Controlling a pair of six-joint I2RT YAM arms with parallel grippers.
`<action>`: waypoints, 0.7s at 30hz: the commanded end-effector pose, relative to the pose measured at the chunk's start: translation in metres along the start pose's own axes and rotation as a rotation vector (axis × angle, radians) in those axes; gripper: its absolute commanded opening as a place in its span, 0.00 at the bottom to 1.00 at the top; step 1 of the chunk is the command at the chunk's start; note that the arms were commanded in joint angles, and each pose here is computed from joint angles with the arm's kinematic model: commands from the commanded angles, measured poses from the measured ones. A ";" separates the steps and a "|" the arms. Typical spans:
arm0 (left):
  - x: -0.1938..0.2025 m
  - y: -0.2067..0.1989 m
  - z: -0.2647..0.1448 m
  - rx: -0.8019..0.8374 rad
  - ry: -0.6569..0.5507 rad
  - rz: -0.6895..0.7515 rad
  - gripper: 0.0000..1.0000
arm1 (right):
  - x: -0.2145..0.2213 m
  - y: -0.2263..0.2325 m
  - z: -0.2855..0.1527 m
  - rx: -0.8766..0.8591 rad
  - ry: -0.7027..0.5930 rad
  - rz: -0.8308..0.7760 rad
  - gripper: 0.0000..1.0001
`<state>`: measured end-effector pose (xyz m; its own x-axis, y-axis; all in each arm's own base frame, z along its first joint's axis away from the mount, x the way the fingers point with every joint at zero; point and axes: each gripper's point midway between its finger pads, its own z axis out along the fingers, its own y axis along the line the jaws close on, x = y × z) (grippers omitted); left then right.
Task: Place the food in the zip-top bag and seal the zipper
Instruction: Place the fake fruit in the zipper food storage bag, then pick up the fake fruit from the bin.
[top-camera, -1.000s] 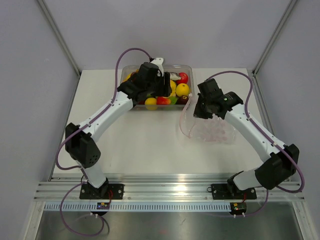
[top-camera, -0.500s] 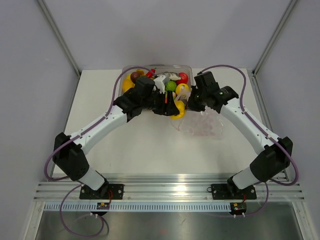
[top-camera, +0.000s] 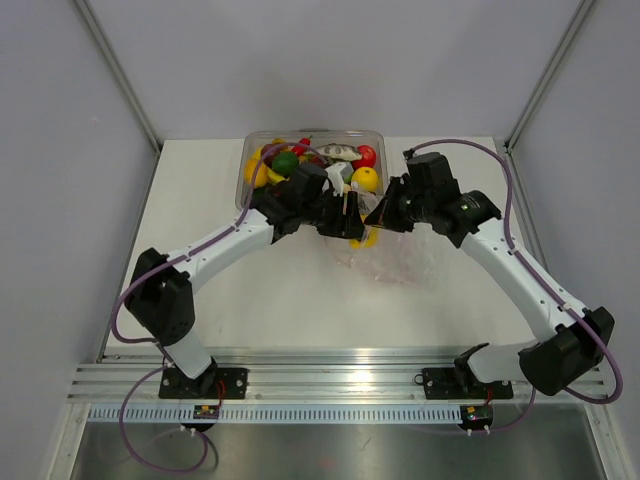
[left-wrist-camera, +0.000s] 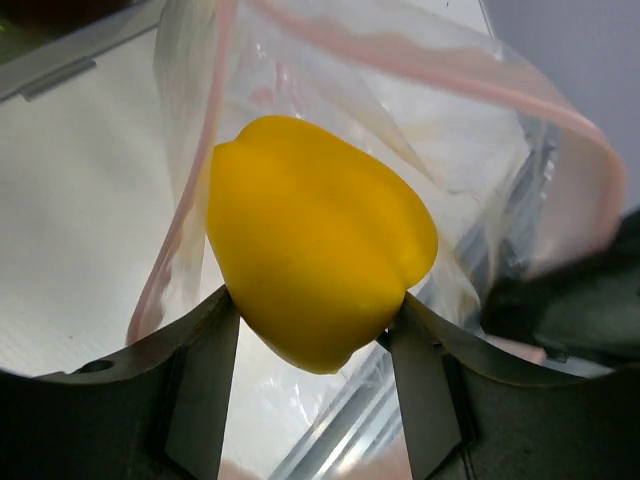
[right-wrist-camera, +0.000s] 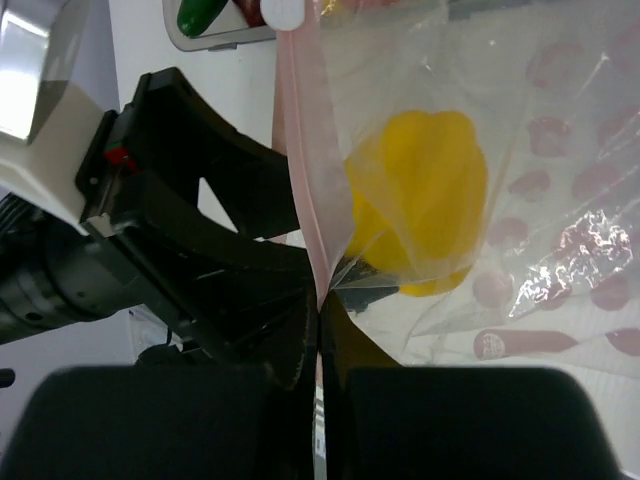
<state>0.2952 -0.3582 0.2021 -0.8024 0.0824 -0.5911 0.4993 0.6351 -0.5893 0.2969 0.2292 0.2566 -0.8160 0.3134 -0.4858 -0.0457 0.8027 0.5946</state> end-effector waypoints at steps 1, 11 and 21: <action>-0.015 -0.021 0.003 0.061 -0.048 0.027 0.40 | 0.007 0.027 -0.018 -0.142 0.008 0.021 0.00; -0.013 -0.044 -0.009 0.070 0.021 0.149 0.90 | 0.012 -0.001 -0.022 -0.024 -0.034 0.082 0.00; 0.005 -0.050 -0.084 0.056 0.008 0.330 0.90 | 0.012 -0.022 -0.023 0.053 -0.087 0.111 0.00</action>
<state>0.2600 -0.3399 0.2298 -0.7114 0.2669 -0.6501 0.6447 0.6162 -0.4525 0.2685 0.2114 0.2377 -0.8158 0.3982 -0.4195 0.0706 0.7884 0.6111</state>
